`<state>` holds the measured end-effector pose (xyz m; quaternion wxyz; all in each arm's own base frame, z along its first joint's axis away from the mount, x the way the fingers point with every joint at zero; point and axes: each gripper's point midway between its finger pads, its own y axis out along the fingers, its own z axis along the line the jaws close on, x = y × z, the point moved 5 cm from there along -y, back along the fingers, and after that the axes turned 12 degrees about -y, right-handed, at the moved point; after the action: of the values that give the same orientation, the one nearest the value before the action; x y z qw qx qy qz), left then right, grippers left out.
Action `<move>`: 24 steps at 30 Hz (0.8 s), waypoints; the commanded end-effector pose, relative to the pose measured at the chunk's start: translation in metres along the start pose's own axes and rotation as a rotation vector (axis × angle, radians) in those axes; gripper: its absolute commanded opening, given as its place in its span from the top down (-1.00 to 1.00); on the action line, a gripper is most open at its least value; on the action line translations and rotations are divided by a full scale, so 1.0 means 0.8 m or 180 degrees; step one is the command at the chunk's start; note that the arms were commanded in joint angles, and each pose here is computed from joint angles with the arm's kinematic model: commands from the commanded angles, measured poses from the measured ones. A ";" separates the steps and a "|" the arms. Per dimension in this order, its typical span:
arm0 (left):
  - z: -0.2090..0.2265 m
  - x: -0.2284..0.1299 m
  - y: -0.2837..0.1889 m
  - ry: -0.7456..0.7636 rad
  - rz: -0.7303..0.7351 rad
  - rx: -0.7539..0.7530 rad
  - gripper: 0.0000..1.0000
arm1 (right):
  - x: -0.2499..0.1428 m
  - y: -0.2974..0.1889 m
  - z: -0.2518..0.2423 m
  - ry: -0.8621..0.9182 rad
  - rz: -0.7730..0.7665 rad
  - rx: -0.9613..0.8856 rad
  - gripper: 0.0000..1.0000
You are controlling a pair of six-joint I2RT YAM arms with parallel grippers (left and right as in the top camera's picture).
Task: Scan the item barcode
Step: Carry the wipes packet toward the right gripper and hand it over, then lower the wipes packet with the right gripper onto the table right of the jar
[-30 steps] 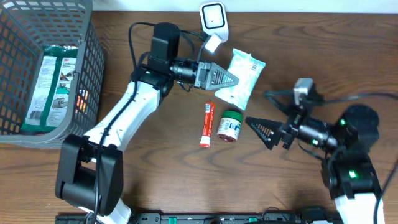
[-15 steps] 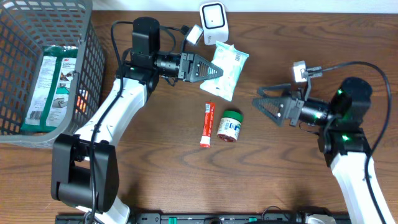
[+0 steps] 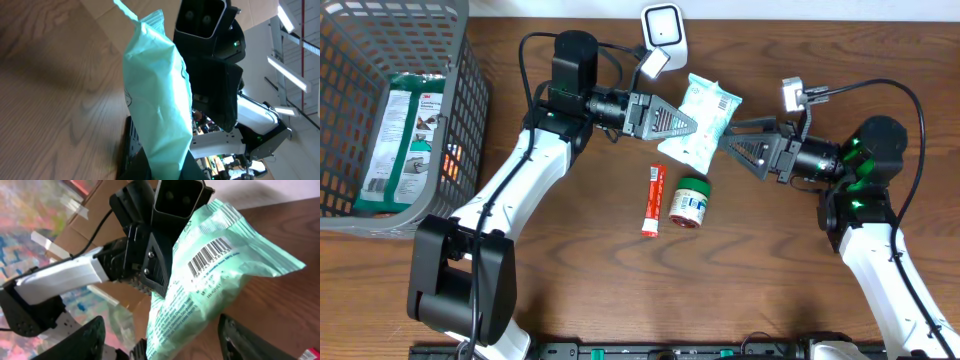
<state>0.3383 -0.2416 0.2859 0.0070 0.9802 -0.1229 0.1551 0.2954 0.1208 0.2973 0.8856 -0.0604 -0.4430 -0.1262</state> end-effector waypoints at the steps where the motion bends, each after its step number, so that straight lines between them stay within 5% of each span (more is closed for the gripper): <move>1: -0.007 0.000 -0.001 0.0067 0.0062 -0.0051 0.85 | 0.000 0.012 0.008 0.0104 0.0024 0.0044 -0.32; 4: -0.008 -0.001 0.002 0.0068 0.0082 -0.0058 0.85 | -0.007 0.024 0.010 0.0014 0.0060 0.0044 -0.27; 9: -0.008 -0.002 0.004 0.0068 0.0092 -0.0061 0.74 | -0.007 0.030 0.009 -0.0071 0.0030 -0.0007 0.85; 11: -0.008 -0.002 0.004 0.0073 0.0089 -0.0060 0.29 | -0.006 0.028 0.008 -0.0119 0.0019 -0.0024 0.87; 15: -0.007 0.000 0.002 0.0351 0.0056 -0.0044 -0.29 | -0.009 0.023 0.002 -0.0109 0.0041 -0.0067 0.85; 24: 0.012 0.034 -0.058 0.0396 -0.0628 0.0356 -0.44 | -0.035 -0.019 -0.037 0.0247 0.0171 -0.0420 0.91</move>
<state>0.3587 -0.2230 0.2846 -0.0076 0.9775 -0.0678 0.1996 0.2954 0.1221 0.2588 0.9141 -0.1086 -0.3708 -0.1225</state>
